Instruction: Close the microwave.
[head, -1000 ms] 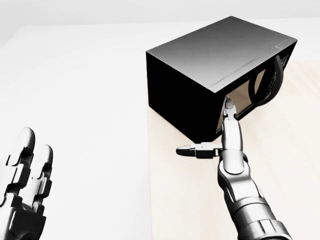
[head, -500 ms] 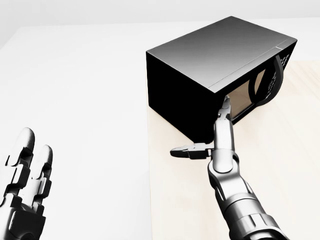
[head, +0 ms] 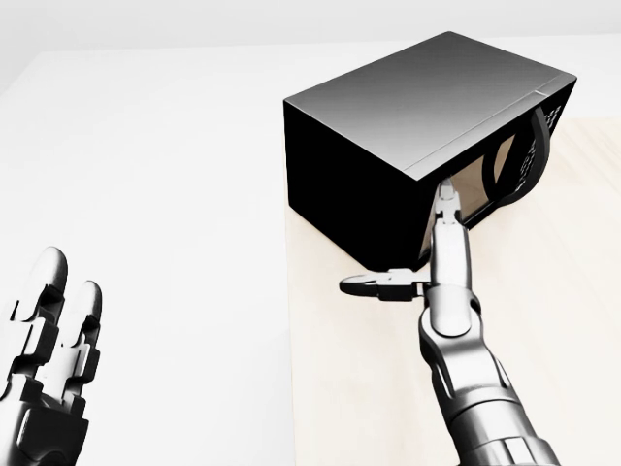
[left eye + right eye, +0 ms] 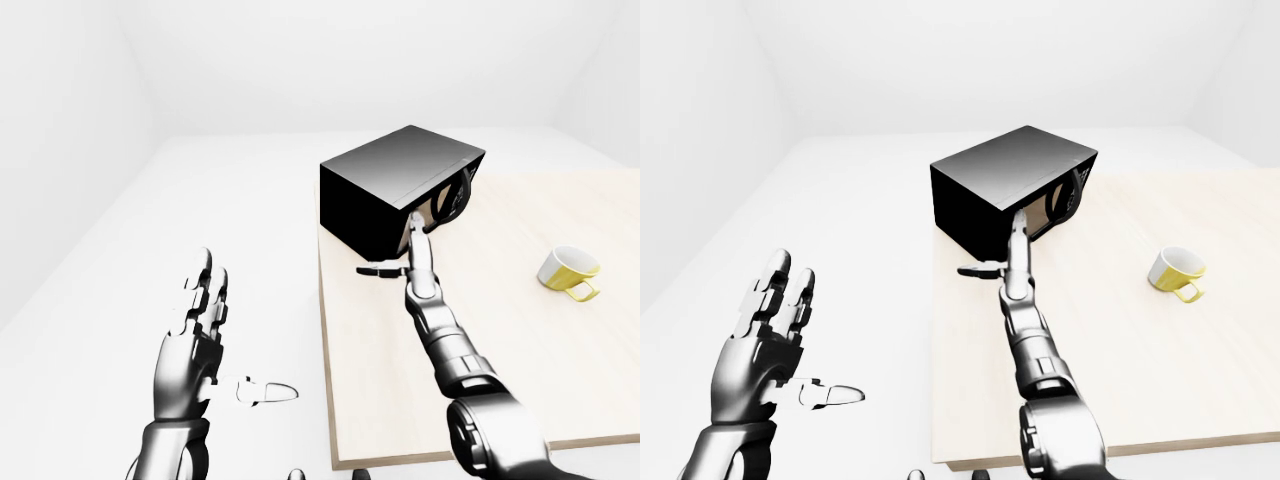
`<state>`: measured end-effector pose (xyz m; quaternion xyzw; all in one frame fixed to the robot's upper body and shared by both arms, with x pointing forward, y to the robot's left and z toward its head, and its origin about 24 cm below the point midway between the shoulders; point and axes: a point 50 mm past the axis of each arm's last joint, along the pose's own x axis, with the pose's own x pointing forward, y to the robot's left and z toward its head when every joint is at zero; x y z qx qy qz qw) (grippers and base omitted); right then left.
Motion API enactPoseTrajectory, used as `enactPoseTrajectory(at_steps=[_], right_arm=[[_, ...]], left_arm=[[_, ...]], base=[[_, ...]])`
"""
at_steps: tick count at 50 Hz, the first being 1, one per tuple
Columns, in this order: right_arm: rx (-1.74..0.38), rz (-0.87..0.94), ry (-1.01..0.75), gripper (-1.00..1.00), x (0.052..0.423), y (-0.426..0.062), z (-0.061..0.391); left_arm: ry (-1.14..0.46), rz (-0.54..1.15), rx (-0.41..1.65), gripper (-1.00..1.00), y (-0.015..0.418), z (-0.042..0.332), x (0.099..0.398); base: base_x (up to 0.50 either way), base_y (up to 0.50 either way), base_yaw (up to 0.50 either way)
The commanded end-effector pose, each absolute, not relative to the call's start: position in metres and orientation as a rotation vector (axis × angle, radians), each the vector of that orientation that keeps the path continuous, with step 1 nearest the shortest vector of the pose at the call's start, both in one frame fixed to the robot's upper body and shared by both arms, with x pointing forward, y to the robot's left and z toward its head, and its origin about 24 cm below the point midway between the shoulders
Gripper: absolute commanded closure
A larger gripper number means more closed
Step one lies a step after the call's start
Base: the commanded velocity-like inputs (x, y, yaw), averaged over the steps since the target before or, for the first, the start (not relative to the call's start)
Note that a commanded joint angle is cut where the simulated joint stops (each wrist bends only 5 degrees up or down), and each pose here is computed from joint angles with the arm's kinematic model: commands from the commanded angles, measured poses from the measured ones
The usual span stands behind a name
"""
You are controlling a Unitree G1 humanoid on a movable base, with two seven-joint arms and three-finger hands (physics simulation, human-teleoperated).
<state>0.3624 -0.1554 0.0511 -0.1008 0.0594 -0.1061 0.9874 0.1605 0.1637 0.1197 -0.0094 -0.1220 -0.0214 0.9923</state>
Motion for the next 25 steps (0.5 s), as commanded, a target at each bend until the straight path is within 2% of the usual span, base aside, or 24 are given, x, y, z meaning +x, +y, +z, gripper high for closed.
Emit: enactPoseTrajectory(at_steps=[1,5,10,12,15,20,21,23,25], right_arm=[[-0.2,-0.153,-0.195,-1.0,0.343,-0.146,0.126],[-0.191,-0.145,-0.326,-1.0,0.307,-0.149,0.142],[-0.195,-0.155,-0.386,-1.0,0.272,-0.157,0.146],[-0.197,-0.164,-0.414,-1.0,0.246,-0.162,0.148],[-0.187,-0.183,-0.379,-1.0,0.226,-0.169,0.14],[-0.152,-0.232,-0.221,-1.0,0.189,-0.183,0.109],[-0.191,-0.238,-0.251,-1.0,0.184,-0.181,0.118],[-0.138,-0.227,-0.313,-1.0,0.175,-0.18,0.132],[-0.156,-0.225,-0.295,-1.0,0.177,-0.179,0.128]], left_arm=[[-0.244,-0.043,-0.019,-1.0,0.164,0.12,0.161],[-0.243,-0.043,-0.018,-1.0,0.163,0.119,0.16],[-0.245,-0.043,-0.018,-1.0,0.163,0.12,0.159],[-0.244,-0.045,-0.019,-1.0,0.163,0.12,0.159],[-0.245,-0.046,-0.019,-1.0,0.163,0.12,0.158],[-0.246,-0.044,-0.019,-1.0,0.164,0.121,0.158],[-0.245,-0.044,-0.02,-1.0,0.164,0.12,0.158],[-0.246,-0.044,-0.018,-1.0,0.163,0.121,0.157],[-0.249,-0.046,-0.019,-1.0,0.163,0.122,0.156]], base=[[0.0,0.0,0.0],[0.0,0.0,0.0],[0.0,0.0,0.0],[0.0,0.0,0.0],[0.0,0.0,0.0],[0.0,0.0,0.0],[0.0,0.0,0.0],[0.0,0.0,0.0],[0.0,0.0,0.0]])
